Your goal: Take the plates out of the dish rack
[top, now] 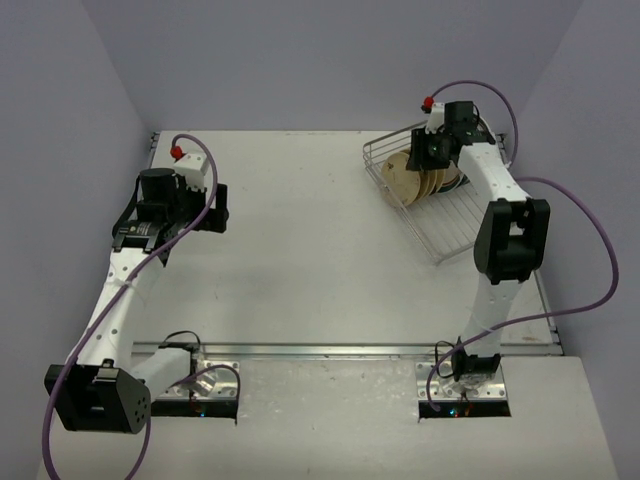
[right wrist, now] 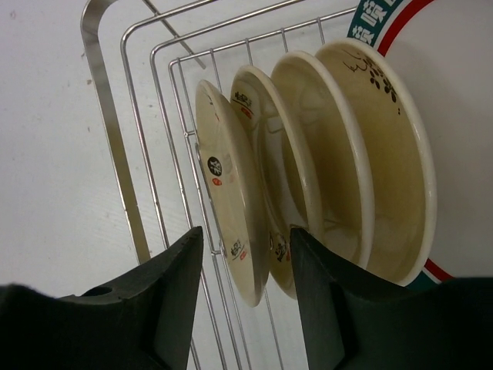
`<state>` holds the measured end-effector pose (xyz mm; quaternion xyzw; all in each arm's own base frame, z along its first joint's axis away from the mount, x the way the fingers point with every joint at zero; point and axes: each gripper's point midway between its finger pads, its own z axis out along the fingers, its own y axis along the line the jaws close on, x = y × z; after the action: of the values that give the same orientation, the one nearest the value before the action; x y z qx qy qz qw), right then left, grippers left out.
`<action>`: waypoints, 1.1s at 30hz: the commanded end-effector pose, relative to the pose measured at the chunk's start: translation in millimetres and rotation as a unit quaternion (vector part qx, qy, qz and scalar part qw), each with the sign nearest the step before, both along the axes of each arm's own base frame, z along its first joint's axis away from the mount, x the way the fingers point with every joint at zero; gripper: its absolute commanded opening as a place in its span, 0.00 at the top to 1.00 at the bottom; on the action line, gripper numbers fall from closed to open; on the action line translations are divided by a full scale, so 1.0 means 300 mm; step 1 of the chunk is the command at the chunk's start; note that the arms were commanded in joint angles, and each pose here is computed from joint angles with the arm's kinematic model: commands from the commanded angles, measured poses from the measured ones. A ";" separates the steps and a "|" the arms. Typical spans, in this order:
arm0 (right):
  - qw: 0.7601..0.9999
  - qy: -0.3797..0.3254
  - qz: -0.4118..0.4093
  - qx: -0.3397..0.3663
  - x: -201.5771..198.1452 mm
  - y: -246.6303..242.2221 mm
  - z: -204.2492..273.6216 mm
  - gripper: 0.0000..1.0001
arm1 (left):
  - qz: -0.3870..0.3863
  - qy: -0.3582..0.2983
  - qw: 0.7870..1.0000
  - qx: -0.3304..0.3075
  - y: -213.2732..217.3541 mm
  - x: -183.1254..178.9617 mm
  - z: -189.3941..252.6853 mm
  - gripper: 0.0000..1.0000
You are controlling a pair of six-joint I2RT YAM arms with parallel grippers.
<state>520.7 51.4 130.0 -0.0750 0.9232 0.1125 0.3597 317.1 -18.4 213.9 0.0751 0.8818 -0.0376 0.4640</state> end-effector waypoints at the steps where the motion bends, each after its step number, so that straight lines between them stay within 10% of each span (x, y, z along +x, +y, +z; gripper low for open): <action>1: 0.998 -0.042 0.011 -0.035 0.072 -0.006 0.028 0.51 | 0.006 -0.022 1.000 -0.001 -0.001 0.031 0.031 0.00; 9: 0.995 -0.052 0.036 -0.079 0.059 0.017 -0.012 0.61 | 0.008 -0.021 1.000 0.000 0.002 0.033 0.027 0.00; 19: 0.987 -0.080 0.059 -0.123 0.028 0.039 0.059 1.00 | 0.010 -0.019 1.000 -0.001 0.002 0.034 0.034 0.00; 33: 0.968 -0.211 0.028 -0.134 -0.011 0.010 0.526 1.00 | 0.008 -0.044 0.999 -0.026 -0.020 0.054 0.088 0.00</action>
<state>513.2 45.8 202.7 -0.1726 0.8796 -0.0233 0.4426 320.9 -16.1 209.0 0.0596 0.8862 -0.0355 0.4581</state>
